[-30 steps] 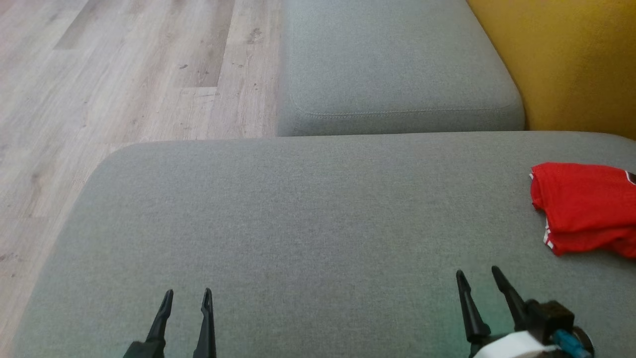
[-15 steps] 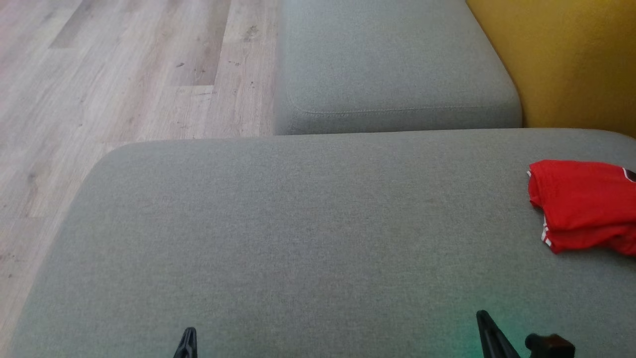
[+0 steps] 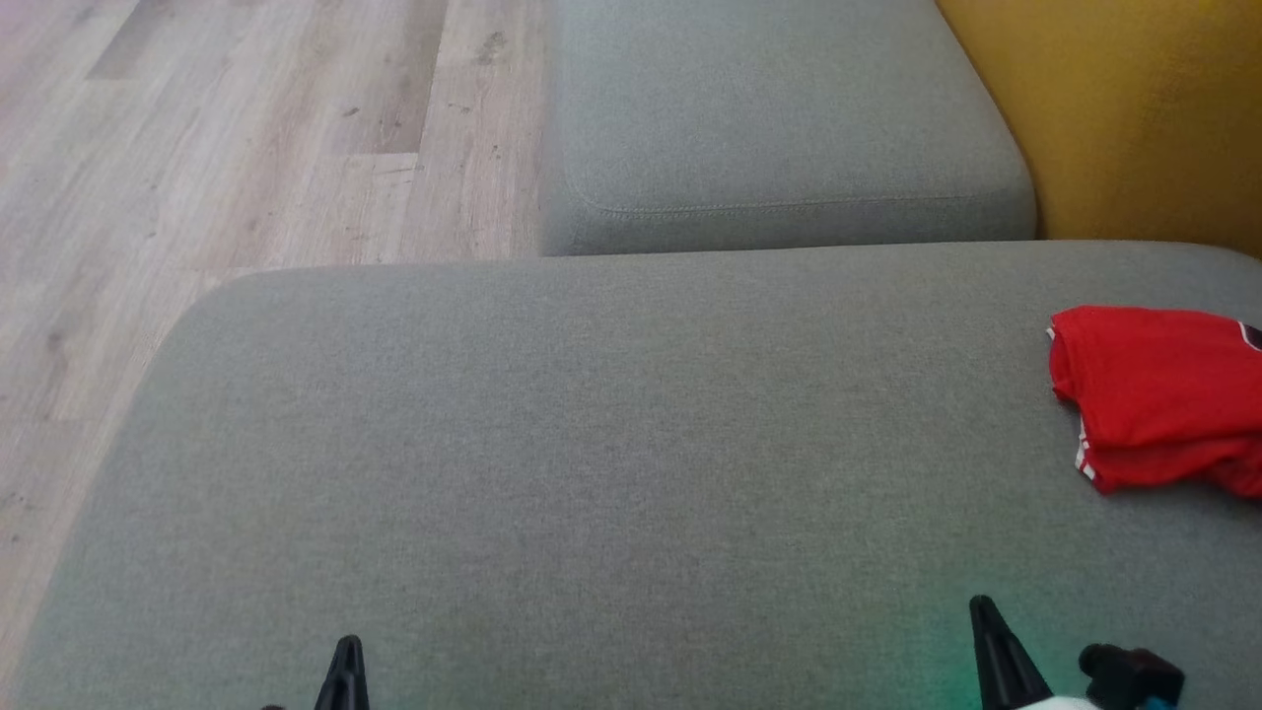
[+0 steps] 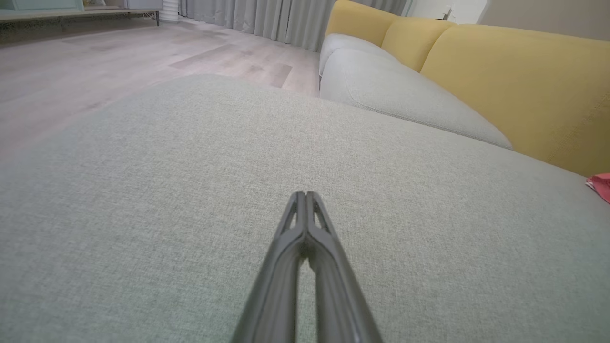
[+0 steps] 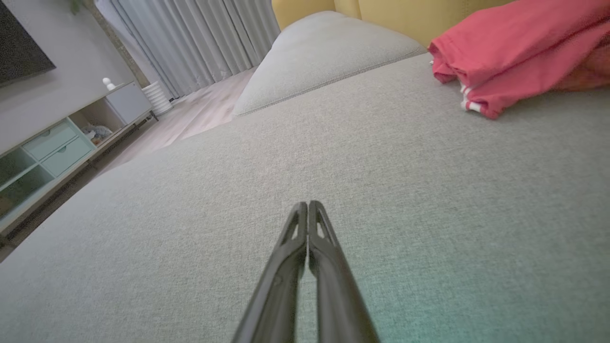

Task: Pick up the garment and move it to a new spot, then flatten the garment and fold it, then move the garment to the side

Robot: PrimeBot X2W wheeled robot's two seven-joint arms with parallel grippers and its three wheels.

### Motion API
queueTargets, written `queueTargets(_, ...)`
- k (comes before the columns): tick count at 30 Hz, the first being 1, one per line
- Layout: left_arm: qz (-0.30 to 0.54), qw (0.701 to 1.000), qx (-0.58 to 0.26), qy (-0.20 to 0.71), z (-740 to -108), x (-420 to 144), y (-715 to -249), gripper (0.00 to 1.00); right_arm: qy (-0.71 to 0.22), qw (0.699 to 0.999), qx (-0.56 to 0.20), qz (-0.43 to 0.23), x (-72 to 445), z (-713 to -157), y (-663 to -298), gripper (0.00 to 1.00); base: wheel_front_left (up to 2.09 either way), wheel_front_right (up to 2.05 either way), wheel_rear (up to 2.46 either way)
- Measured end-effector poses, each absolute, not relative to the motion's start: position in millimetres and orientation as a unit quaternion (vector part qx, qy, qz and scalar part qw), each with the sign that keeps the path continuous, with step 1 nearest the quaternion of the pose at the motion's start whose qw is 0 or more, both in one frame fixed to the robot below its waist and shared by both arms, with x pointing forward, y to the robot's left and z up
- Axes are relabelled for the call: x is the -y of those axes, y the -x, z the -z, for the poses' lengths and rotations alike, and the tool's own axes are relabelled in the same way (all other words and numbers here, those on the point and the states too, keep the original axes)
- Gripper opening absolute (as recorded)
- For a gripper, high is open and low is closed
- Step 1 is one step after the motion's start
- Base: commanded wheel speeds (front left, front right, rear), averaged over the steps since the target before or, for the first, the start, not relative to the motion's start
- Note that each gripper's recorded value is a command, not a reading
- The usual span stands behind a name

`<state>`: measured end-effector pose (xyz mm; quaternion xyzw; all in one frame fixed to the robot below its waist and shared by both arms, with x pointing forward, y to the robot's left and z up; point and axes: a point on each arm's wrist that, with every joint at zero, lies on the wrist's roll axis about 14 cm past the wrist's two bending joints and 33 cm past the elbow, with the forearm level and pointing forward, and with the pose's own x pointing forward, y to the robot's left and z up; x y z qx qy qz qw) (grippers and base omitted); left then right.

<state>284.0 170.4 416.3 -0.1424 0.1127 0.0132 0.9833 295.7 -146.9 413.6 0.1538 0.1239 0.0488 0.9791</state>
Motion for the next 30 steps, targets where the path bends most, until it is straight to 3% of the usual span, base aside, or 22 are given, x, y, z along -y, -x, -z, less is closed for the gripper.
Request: queueTargets(30, -0.045, 0.942, -0.115, 0.313, -425.4, -178.4, -308.3, 0.0, -0.321, 0.94, -0.111, 0.012, 168.1, -428.4, -320.6, 0.0, 0.0, 0.0, 0.0)
